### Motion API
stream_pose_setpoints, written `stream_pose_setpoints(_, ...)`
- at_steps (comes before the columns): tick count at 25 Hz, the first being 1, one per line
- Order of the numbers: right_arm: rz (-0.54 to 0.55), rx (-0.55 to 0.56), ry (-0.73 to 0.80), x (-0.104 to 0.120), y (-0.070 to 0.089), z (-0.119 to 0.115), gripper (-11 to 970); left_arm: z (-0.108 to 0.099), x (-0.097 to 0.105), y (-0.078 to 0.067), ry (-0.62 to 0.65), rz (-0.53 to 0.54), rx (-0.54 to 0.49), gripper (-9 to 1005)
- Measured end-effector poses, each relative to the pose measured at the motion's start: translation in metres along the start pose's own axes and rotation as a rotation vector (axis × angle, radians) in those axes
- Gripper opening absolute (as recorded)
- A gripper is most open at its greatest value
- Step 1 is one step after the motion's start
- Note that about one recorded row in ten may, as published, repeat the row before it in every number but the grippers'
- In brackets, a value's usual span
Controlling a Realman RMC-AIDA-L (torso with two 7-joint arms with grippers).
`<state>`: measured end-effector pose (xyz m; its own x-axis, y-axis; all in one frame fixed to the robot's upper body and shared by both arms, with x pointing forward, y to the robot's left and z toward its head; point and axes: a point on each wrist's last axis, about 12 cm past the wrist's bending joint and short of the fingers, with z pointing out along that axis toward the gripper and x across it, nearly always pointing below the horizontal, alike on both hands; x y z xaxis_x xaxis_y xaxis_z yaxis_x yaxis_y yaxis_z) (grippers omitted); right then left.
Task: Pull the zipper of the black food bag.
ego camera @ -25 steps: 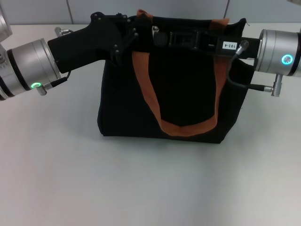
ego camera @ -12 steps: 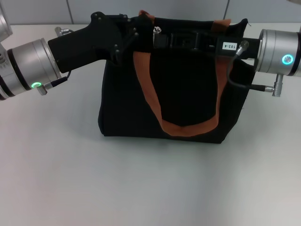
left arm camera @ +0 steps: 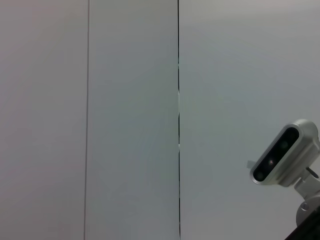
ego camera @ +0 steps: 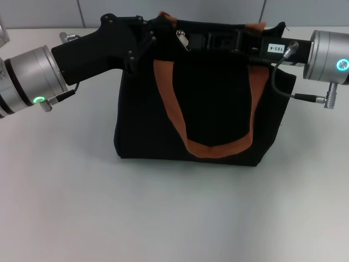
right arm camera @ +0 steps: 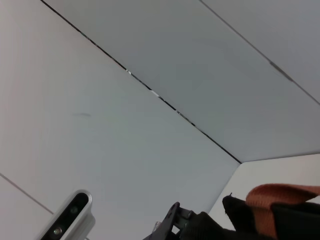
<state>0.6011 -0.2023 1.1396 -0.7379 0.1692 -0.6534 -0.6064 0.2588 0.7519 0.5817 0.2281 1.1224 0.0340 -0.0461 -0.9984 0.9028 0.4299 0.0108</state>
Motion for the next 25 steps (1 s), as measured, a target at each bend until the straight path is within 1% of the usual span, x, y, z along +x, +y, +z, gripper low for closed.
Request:
stream_pose_setpoints(10,-0.006,0.001,-0.001,-0.0023,0.0005,-0.0021,-3,-0.0010,0.0000,0.0006,0.000,0.008,-0.005,138)
stream_pose_setpoints(16,-0.019,-0.006,0.016,-0.0043,0.0027,0.0014,-1,-0.0001,-0.0007,0.0009,-0.001,0.011,-0.003,141)
stream_pose_setpoints(23,-0.045,-0.014,0.022,-0.0083,0.0052,0.0056,0,0.0014,-0.0015,0.0011,-0.003,0.019,0.000,144)
stream_pose_setpoints(24,-0.068,-0.012,0.024,-0.0088,0.0052,0.0063,0,0.0016,-0.0016,0.0011,-0.004,0.022,0.000,144)
stream_pose_setpoints(25,-0.068,-0.012,0.024,-0.0088,0.0052,0.0063,0,0.0017,-0.0016,0.0011,-0.004,0.024,0.000,145)
